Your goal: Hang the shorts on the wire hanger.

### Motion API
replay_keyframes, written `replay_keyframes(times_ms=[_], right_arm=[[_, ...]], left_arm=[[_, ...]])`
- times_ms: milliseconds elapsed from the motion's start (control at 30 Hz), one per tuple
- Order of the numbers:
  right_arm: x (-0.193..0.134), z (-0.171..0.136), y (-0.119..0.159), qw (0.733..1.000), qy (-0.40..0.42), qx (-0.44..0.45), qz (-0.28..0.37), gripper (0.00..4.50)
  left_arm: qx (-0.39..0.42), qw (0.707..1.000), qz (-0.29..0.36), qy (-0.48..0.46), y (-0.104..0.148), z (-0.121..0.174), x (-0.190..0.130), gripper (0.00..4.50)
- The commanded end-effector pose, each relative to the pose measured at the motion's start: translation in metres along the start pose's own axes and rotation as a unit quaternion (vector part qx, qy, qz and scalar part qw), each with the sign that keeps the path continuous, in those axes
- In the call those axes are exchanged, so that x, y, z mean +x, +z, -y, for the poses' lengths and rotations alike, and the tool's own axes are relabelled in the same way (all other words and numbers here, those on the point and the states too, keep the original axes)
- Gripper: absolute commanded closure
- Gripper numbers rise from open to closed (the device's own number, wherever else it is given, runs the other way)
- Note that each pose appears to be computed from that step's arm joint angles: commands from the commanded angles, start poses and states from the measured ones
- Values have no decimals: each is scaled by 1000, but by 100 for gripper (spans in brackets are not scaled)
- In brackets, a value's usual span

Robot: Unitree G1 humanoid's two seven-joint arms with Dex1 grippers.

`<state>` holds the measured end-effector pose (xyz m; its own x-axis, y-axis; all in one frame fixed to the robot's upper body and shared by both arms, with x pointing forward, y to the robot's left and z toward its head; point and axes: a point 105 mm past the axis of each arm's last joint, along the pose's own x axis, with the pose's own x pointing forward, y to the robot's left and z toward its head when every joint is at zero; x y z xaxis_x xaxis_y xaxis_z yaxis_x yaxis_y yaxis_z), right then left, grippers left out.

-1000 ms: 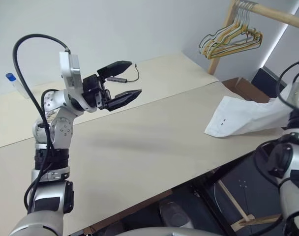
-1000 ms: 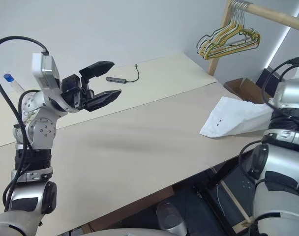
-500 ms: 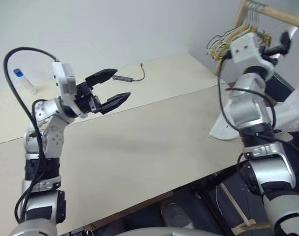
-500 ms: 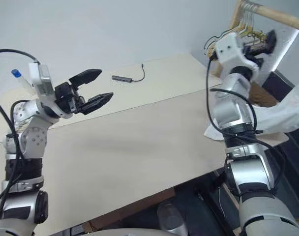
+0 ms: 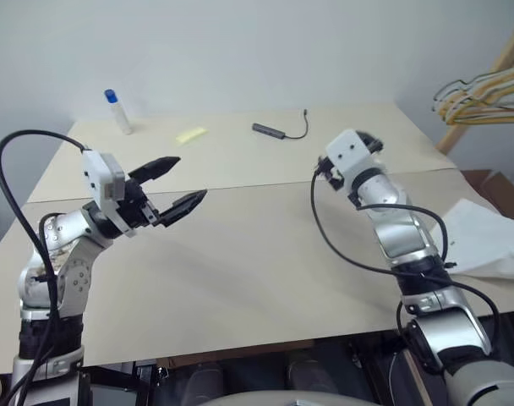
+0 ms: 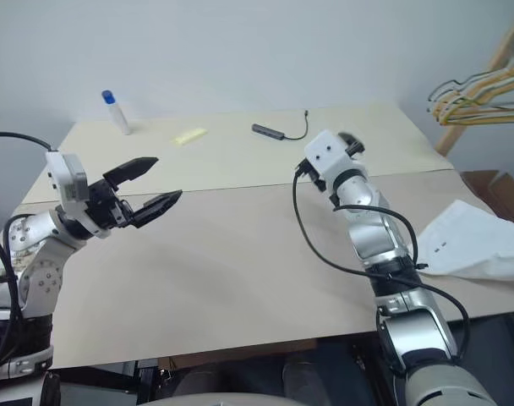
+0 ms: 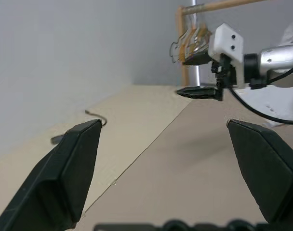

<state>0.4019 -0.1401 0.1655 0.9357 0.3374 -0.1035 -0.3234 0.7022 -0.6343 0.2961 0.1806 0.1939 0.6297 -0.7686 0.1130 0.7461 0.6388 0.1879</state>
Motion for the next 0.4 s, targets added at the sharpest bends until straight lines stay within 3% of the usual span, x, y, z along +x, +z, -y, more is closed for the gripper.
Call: replay_keyframes(times_ms=[33, 200, 400], right_arm=[[-16, -24, 4, 994, 111, -18, 15, 2], [-26, -40, -5, 986, 163, -40, 0, 2], [-28, -43, -10, 986, 165, -23, -18, 2]], left_arm=[[28, 999, -15, -3, 2, 8, -4, 0], [25, 999, -21, -3, 1, 11, -5, 0], [21, 999, -26, -11, 0, 10, -3, 0]])
